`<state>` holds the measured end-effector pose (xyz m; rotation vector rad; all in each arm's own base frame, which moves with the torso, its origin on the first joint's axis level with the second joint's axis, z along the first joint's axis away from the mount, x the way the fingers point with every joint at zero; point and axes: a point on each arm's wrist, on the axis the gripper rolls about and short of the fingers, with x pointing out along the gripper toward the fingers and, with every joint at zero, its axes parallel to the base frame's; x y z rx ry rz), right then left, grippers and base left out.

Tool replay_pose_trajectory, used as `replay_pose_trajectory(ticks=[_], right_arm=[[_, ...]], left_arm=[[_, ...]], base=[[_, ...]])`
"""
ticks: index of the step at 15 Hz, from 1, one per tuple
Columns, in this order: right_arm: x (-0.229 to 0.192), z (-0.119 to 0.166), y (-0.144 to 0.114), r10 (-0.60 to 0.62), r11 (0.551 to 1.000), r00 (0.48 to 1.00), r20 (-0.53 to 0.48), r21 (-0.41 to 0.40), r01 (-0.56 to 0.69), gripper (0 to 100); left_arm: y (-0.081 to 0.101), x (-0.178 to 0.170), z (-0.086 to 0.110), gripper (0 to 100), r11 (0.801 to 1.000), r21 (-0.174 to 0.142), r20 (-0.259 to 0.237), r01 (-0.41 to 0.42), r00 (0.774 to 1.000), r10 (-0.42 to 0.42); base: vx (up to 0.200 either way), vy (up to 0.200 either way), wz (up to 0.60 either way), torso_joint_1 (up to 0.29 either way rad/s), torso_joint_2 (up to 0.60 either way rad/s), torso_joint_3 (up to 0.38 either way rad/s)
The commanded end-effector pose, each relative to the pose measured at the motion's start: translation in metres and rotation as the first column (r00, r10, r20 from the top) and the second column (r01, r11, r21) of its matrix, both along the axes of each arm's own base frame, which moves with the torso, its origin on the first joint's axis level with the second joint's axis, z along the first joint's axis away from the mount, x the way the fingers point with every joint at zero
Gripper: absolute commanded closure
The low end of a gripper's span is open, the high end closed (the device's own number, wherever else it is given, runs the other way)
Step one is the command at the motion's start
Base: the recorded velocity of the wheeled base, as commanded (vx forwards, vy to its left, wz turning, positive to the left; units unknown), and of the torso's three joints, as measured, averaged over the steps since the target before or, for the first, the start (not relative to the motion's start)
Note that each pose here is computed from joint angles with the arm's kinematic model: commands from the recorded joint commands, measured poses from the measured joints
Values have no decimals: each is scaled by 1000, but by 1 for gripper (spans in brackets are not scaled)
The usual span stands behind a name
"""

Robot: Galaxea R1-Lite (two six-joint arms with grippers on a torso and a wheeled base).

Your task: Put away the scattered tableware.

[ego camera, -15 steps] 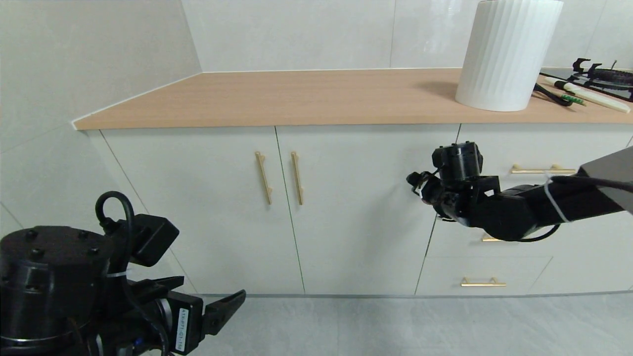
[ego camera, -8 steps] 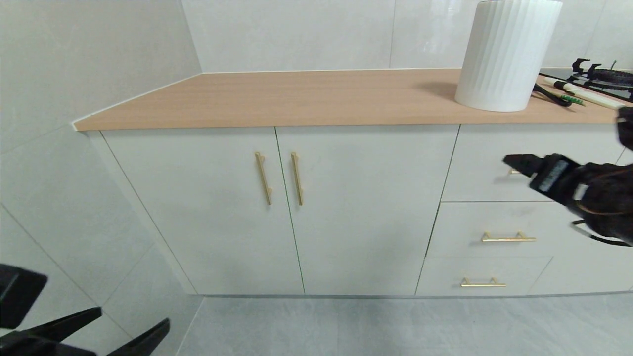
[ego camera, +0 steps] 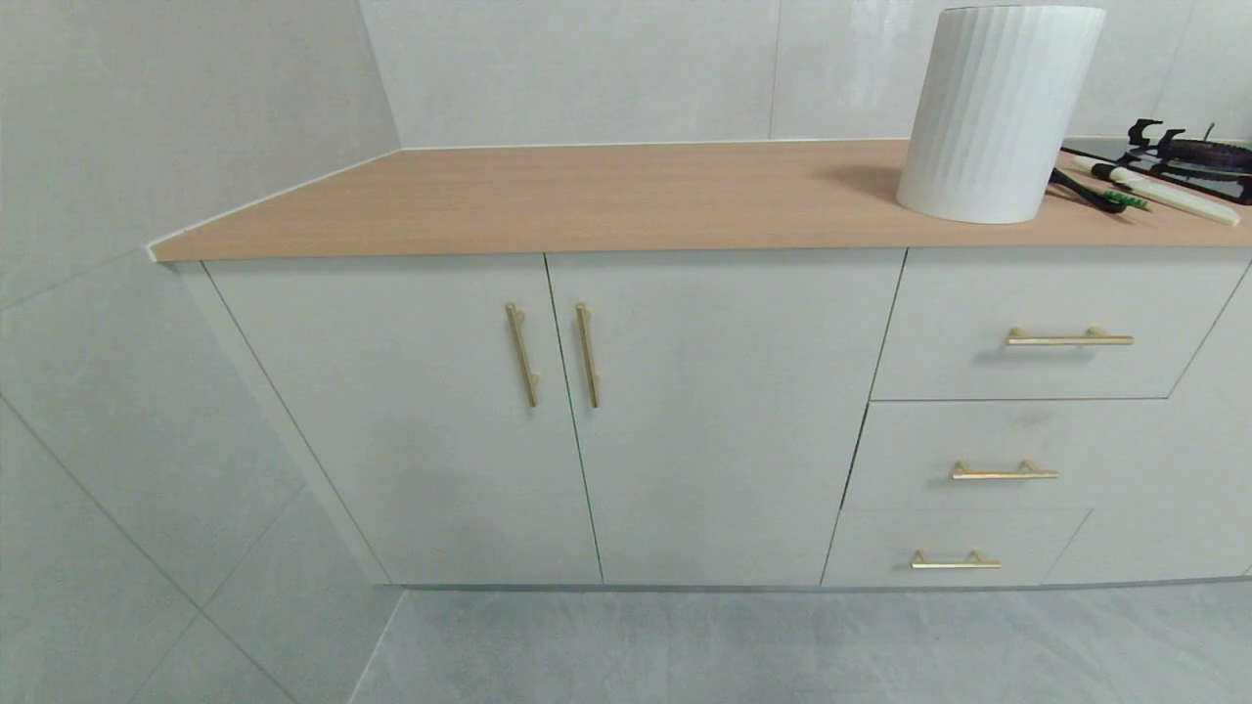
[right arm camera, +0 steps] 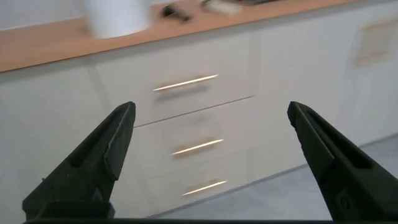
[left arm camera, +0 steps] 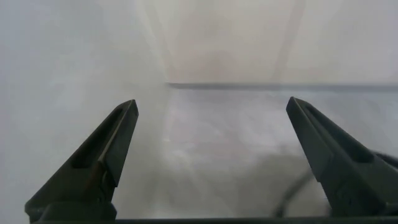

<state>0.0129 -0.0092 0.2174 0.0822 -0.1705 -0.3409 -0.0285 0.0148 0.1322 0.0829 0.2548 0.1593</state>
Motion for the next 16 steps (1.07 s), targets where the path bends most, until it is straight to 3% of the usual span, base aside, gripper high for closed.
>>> replay_pose_trajectory(ticks=[1, 3, 4, 5, 7, 8, 9, 11, 14, 16], right_arm=[[-61, -30, -6, -137, 990, 980, 145, -25, 142, 0], [-72, -47, -4, -190, 979, 969, 158, -46, 199, 0], [-75, -58, -2, -207, 975, 963, 172, -50, 219, 0], [-72, -62, -2, -210, 974, 964, 162, -49, 220, 0], [-60, -80, -2, -195, 977, 974, 117, -58, 203, 0], [-50, -98, -1, -142, 985, 988, 58, -86, 147, 0], [-41, -119, 0, -93, 990, 996, -4, -104, 92, 0], [-38, -128, 1, -52, 993, 997, -65, -106, 45, 0], [-36, -135, 4, 73, 990, 988, -136, -114, -89, 0], [-36, -135, 4, 91, 988, 986, -137, -113, -107, 0]], left_arm=[[2, -17, -7, 0, 988, -5, 95, -155, 983, 155], [1, -17, -6, 0, 972, 0, 106, -236, 966, 234], [-4, -25, -11, 0, 954, -1, 157, -301, 942, 298], [-5, -25, -22, 0, 954, 41, 151, -297, 946, 288], [-4, -14, -38, 0, 949, 5, 142, -314, 940, 311], [-5, -8, -47, 0, 955, 1, 151, -297, 944, 293], [-6, -3, -47, 0, 969, -24, 207, -245, 947, 244], [-8, 1, -49, 0, 991, -33, 251, -126, 959, 130], [-10, 3, -50, 0, 999, -35, 263, -33, 964, 40], [-12, 4, -52, 0, 999, -35, 261, 33, 965, -23]], base=[[0, 0, 0, 0, 0, 0], [0, 0, 0, 0, 0, 0], [0, 0, 0, 0, 0, 0], [0, 0, 0, 0, 0, 0], [0, 0, 0, 0, 0, 0], [0, 0, 0, 0, 0, 0], [0, 0, 0, 0, 0, 0], [0, 0, 0, 0, 0, 0], [0, 0, 0, 0, 0, 0], [0, 0, 0, 0, 0, 0]])
